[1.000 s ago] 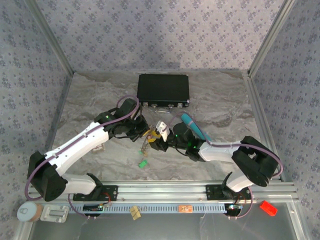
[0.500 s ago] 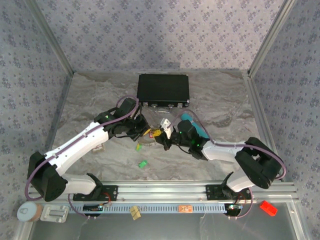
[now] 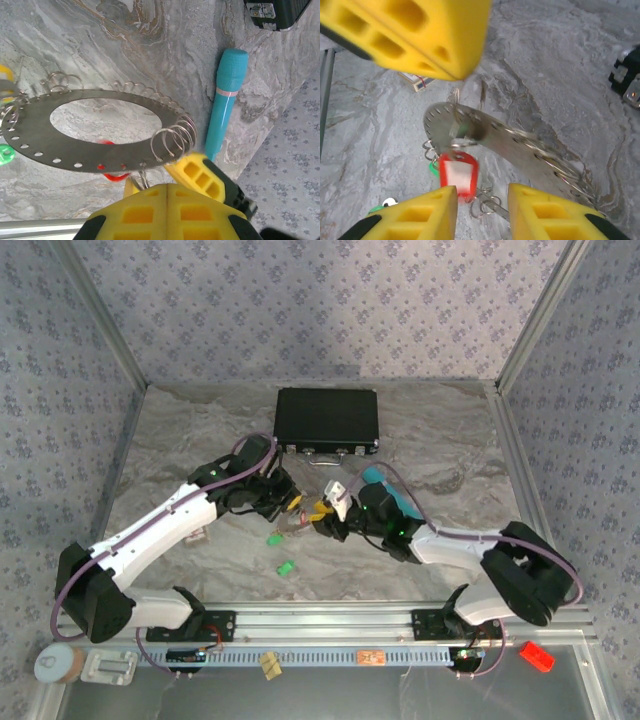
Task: Put the keys on the keyring
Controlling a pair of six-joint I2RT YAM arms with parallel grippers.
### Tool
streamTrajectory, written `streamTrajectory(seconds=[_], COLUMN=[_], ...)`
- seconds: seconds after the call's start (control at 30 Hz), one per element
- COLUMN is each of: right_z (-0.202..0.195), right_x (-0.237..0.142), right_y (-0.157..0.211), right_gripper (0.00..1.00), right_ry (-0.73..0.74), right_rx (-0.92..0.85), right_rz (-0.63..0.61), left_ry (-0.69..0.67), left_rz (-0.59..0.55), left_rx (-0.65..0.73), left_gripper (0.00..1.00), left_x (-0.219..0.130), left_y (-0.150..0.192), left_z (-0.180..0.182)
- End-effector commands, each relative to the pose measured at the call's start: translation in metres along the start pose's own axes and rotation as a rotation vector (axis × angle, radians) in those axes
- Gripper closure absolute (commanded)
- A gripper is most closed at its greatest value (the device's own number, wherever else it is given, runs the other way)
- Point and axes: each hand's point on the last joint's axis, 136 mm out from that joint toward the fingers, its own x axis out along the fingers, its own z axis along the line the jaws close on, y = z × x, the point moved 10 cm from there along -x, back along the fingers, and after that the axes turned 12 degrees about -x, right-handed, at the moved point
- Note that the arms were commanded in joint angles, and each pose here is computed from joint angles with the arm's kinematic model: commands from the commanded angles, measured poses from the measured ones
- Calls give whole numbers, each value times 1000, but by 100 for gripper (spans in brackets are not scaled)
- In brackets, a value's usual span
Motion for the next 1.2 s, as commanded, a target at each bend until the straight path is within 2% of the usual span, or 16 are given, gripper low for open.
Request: streamTrajectory(seconds=[0.0, 0.13, 0.37, 0.43, 0.5, 0.6, 0.67, 0.77, 0.83, 0.9, 0.93, 1.0, 1.17], right_z=[5, 6, 8, 2, -4, -9, -12, -18, -22, -24, -24, -25, -28], right_x=[-12, -12, -2, -3, -5, -5, -2, 4, 4, 4, 5, 13, 46], right_y=[-12, -14, -4, 0, 0, -2, -5, -6, -11, -13, -14, -17, -21], right_gripper=[65, 66, 65, 65, 65, 65, 64, 64, 65, 65, 65, 65, 65], right_ry=[68, 80, 70, 107, 136, 140, 127, 82, 68, 51, 33, -17, -104], right_rx=[-125, -162, -75, -35, 3, 25, 36, 78, 94, 93, 80, 38, 17], right_rz=[-36, -39, -7, 8, 33, 90, 156, 232, 218, 214, 226, 291, 371], left_ry=[0, -20, -22, -21, -50, -81, -112, -138, -174, -199, -216, -254, -154], left_rz=[23, 22, -23, -108, -243, -389, -452, -510, -549, -573, -590, -633, -602], left_rx=[-53, -60, -29, 41, 101, 133, 146, 266, 412, 621, 668, 646, 439], left_gripper=[100, 100, 100, 100, 97, 81, 74, 70, 68, 66, 65, 65, 63], left_x=[2, 7, 4, -6, -20, -30, -30, -22, -14, -7, -8, -15, -29], left_y=[0, -1, -5, -13, -28, -50, -62, -79, -89, -95, -98, -107, -136], left_z=[-2, 1, 4, 5, 12, 26, 35, 39, 38, 30, 26, 19, 23])
